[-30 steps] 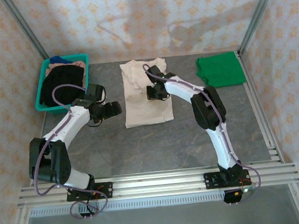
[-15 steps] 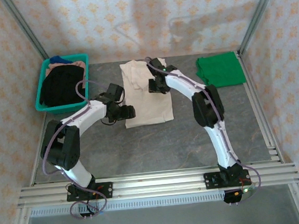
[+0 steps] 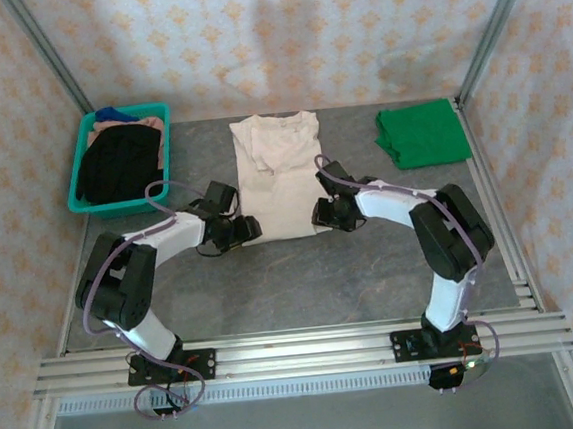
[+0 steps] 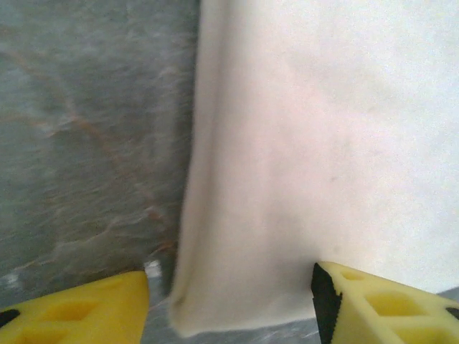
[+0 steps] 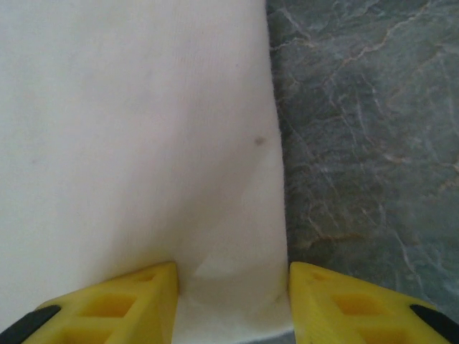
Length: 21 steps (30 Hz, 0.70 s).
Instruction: Fold and stack the t-shirts
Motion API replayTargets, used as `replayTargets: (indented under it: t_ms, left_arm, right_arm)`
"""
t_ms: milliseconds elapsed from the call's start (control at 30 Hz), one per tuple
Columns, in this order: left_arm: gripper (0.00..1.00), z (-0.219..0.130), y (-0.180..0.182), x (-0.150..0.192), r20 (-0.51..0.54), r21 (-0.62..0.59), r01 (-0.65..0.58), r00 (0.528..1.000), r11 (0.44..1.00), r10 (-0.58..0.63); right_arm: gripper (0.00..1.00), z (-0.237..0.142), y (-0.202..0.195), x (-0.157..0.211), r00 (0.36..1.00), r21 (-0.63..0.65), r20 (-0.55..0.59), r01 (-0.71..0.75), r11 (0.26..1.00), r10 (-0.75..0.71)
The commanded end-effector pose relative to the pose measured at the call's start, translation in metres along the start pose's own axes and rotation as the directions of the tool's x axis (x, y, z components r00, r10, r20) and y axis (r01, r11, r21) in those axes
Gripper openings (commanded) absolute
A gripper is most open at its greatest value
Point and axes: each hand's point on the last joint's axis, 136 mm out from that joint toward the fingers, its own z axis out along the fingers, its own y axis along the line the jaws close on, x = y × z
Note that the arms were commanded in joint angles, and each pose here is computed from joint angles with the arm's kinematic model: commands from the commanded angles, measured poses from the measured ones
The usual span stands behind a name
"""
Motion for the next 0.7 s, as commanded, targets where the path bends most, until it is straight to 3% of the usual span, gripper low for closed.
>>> replayTargets:
  t_ms: [0,133,267,433,667]
  left_arm:
    - [0.53,0.008,-0.013,-0.005,0.011,0.067,0.023,1.000,0.998,-0.024]
    - [0.23,0.007,-0.011,-0.011,0.022,0.036,0.016,1.000,0.999,-0.017]
    - [0.00,0.000,-0.005,-0.015,0.039,-0.006,0.005,0.999,1.000,-0.005]
    - [0.00,-0.011,0.005,-0.015,0.038,-0.040,-0.001,0.999,0.999,0.002]
    - [0.00,-0.018,0.029,0.016,-0.027,-0.094,-0.011,1.000,0.996,0.008]
  right_arm:
    - [0.43,0.004,0.003,-0.013,0.999,0.020,0.044,0.000,1.000,-0.001]
    - [0.33,0.007,-0.002,-0.011,1.000,0.041,0.024,0.003,0.999,-0.004]
    - [0.18,0.000,-0.015,-0.012,0.999,0.105,0.033,0.005,0.994,-0.009]
    - [0.00,-0.024,-0.025,-0.012,0.998,0.162,0.026,0.048,0.986,-0.053]
    - [0.00,-0.040,-0.035,0.010,0.988,0.182,-0.078,0.143,0.973,-0.130]
